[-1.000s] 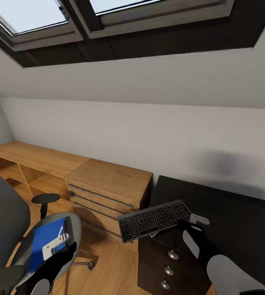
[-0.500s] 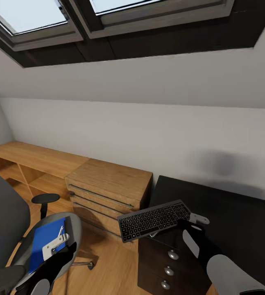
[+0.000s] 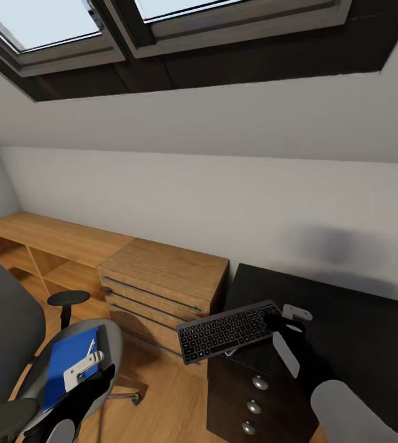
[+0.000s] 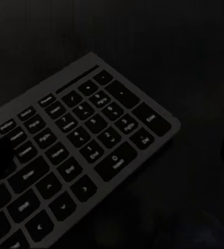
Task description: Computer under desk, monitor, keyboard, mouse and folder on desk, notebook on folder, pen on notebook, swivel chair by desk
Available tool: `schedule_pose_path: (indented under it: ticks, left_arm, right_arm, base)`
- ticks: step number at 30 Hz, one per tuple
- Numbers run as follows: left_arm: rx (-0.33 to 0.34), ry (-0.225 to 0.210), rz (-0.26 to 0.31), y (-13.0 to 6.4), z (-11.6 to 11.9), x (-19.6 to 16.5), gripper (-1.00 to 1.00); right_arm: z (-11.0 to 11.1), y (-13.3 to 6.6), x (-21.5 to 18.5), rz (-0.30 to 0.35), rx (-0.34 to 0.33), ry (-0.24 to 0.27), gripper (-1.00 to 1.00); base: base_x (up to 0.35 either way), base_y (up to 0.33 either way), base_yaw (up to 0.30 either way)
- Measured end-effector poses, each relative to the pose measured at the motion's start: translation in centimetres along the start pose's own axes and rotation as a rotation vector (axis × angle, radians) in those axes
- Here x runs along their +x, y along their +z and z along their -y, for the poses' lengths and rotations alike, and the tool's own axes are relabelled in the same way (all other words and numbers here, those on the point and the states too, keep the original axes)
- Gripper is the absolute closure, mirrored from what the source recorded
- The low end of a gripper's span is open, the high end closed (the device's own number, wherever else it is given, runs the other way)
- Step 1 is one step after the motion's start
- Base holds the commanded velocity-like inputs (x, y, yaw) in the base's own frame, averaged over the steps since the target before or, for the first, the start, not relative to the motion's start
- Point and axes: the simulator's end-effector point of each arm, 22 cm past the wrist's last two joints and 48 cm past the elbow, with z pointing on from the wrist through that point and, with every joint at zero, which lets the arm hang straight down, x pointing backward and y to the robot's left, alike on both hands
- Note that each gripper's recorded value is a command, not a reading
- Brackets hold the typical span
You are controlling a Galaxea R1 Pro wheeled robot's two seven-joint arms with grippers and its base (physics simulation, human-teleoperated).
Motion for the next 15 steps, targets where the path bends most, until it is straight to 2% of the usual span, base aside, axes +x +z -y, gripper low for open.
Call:
schedule_pose_path:
  ticks: [10,15]
  left_arm:
    - [0.000,-0.001,0.001,0.0,0.0,0.0,-1.00]
    - [0.001,-0.001,0.001,0.0,0.1,0.0,-1.00]
  right_arm:
    - [0.7,-4.1,0.2,0.002,0.033,-0.009,-1.00]
    - [0.8,-4.9,0.1,0.013,0.037,-0.005,-1.00]
  base:
    - [0.000,0.000,0.000]
    - [0.000,0.000,0.000]
